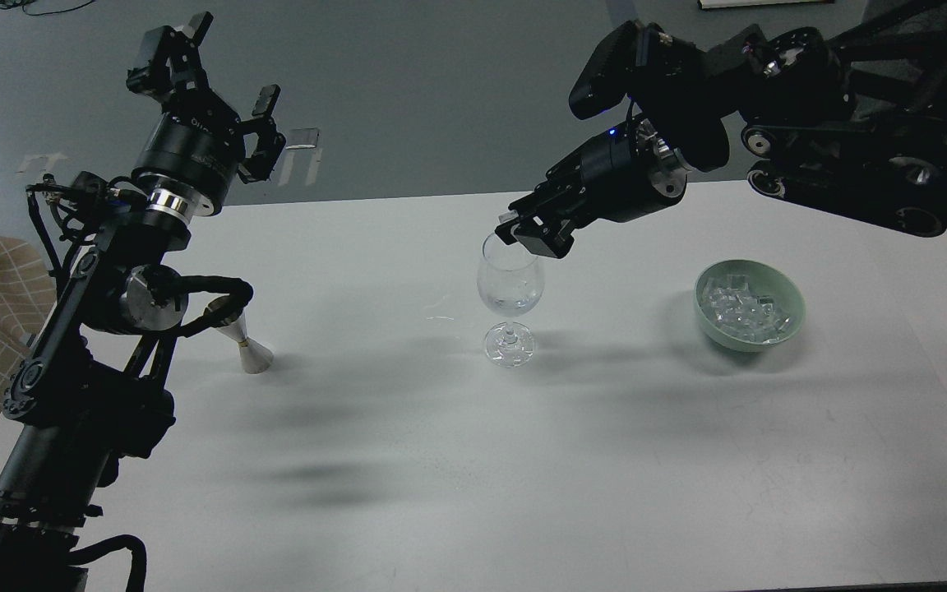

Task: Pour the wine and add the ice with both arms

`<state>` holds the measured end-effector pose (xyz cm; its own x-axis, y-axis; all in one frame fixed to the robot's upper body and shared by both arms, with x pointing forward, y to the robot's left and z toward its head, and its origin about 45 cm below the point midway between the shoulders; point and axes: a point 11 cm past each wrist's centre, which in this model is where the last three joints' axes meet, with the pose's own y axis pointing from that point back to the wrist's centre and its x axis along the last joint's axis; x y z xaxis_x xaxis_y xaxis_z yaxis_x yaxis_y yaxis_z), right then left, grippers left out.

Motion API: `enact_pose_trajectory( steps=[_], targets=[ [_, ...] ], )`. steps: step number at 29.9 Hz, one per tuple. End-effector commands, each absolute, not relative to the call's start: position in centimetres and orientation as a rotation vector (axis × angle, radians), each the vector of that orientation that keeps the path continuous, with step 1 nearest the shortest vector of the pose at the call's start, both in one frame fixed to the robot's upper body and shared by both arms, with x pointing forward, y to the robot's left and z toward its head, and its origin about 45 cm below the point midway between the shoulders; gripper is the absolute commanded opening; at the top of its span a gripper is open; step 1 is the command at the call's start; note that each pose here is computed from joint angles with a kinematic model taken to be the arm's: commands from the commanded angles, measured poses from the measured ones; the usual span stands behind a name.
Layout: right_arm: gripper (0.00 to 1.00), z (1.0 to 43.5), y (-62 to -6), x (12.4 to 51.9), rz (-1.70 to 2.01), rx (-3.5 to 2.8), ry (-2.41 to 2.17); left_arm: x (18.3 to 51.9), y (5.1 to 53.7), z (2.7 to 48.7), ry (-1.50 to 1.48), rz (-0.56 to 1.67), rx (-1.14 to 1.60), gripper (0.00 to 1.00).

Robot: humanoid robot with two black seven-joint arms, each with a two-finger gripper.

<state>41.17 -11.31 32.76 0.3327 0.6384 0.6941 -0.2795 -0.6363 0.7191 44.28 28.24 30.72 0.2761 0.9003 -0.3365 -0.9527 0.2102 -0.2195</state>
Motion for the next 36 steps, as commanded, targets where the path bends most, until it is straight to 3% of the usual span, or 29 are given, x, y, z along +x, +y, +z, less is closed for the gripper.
enact_pose_trajectory(
  steps=[1,6,12,15,26,28,30,31,36],
  targets=[
    [0.07,32.5,-11.2,41.4,1.415,1.779,0.322,44.3,28.3,30.7,0.146,1.295,-0.418,0.98],
    [0.08,32.4,-10.7,41.6,1.423,1.773,0.322,44.3,28.3,30.7,0.147,1.296,-0.421,0.98],
    [0.32,32.1,-10.4,41.7,1.426,1.771,0.322,44.3,28.3,30.7,0.147,1.296,-0.421,0.98],
    [0.4,32.0,-10.5,41.8,1.42,1.775,0.319,44.3,28.4,30.8,0.146,1.297,-0.42,0.98],
    [0.57,32.6,-10.5,41.9,1.428,1.772,0.307,44.3,28.5,30.8,0.144,1.298,-0.42,0.98],
    [0.68,33.2,-10.4,42.2,1.443,1.779,0.28,44.3,28.5,30.8,0.144,1.298,-0.42,0.98],
    [0.94,34.9,-10.6,43.1,1.461,1.815,0.18,44.3,28.6,30.8,0.143,1.299,-0.419,0.98],
    [1.0,35.6,-10.7,43.6,1.466,1.835,0.131,44.3,28.5,30.9,0.141,1.298,-0.418,0.98],
    [1.0,41.5,-12.7,46.8,1.489,2.002,-0.289,44.4,28.6,31.2,0.134,1.294,-0.421,0.98]
  ],
)
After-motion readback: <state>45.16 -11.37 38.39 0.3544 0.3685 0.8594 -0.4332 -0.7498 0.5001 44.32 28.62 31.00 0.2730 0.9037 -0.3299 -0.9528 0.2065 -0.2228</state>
